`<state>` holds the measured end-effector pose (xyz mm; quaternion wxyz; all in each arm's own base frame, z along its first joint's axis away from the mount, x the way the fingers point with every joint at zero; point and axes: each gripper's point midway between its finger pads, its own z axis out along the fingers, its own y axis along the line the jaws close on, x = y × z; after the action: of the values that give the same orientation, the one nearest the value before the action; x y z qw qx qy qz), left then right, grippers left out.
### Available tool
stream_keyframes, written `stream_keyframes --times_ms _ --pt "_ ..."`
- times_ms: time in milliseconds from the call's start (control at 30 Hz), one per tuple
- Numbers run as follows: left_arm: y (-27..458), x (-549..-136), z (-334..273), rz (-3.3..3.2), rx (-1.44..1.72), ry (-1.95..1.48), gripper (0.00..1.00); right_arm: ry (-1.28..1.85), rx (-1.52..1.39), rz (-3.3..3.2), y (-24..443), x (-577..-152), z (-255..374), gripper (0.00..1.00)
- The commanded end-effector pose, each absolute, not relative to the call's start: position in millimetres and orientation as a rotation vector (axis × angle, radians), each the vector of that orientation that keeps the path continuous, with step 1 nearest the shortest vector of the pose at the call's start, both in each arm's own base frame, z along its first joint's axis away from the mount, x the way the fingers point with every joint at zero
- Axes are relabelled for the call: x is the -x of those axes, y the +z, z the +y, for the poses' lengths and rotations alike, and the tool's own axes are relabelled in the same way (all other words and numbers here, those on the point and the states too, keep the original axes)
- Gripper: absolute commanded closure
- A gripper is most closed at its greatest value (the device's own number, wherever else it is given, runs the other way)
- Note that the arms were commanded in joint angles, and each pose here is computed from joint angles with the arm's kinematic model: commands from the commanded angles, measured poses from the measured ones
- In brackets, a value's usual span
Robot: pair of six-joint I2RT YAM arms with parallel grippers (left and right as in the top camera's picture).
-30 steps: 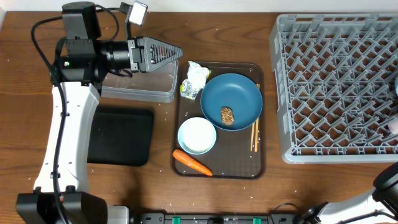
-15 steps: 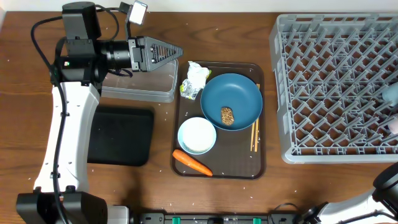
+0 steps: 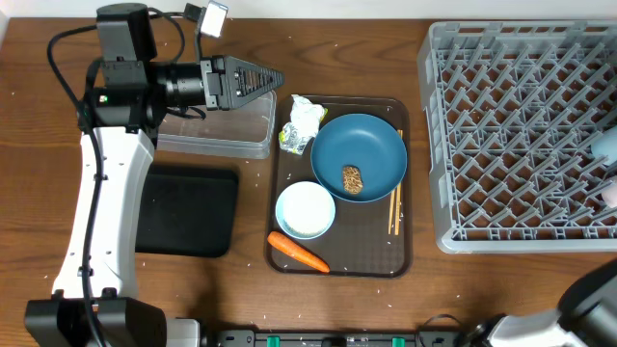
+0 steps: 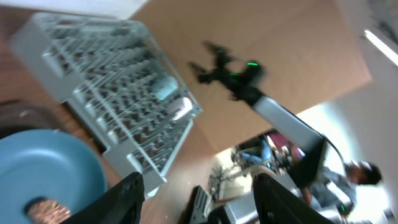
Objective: Sort waste into correct bins and load items into the dishwasher rack
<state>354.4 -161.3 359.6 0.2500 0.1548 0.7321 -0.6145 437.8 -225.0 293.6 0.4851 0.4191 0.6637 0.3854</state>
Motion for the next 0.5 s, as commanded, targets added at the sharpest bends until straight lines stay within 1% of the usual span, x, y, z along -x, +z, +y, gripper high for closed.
stream_keyframes --times_ms 0,33,100,200,333,467 --pt "329 -372 -151 2.137 -0.280 -1.441 0.42 0.834 -0.722 1.600 377 -424 -164 0.01" --pt "312 -374 -148 2.209 -0.241 -1.347 0.42 0.777 -0.658 1.597 394 -419 -145 0.01" --pt "281 -375 -140 2.354 -0.174 -1.157 0.42 0.683 -0.607 1.604 411 -409 -117 0.01" --pt "241 -363 -135 2.553 -0.166 -0.847 0.42 0.549 -0.552 1.664 414 -396 -77 0.01" --pt "209 -342 -128 2.726 -0.190 -0.513 0.42 0.463 -0.483 1.854 381 -385 -16 0.01" --pt "182 -310 -125 2.907 -0.246 -0.334 0.42 0.452 -0.373 2.057 336 -382 39 0.01"
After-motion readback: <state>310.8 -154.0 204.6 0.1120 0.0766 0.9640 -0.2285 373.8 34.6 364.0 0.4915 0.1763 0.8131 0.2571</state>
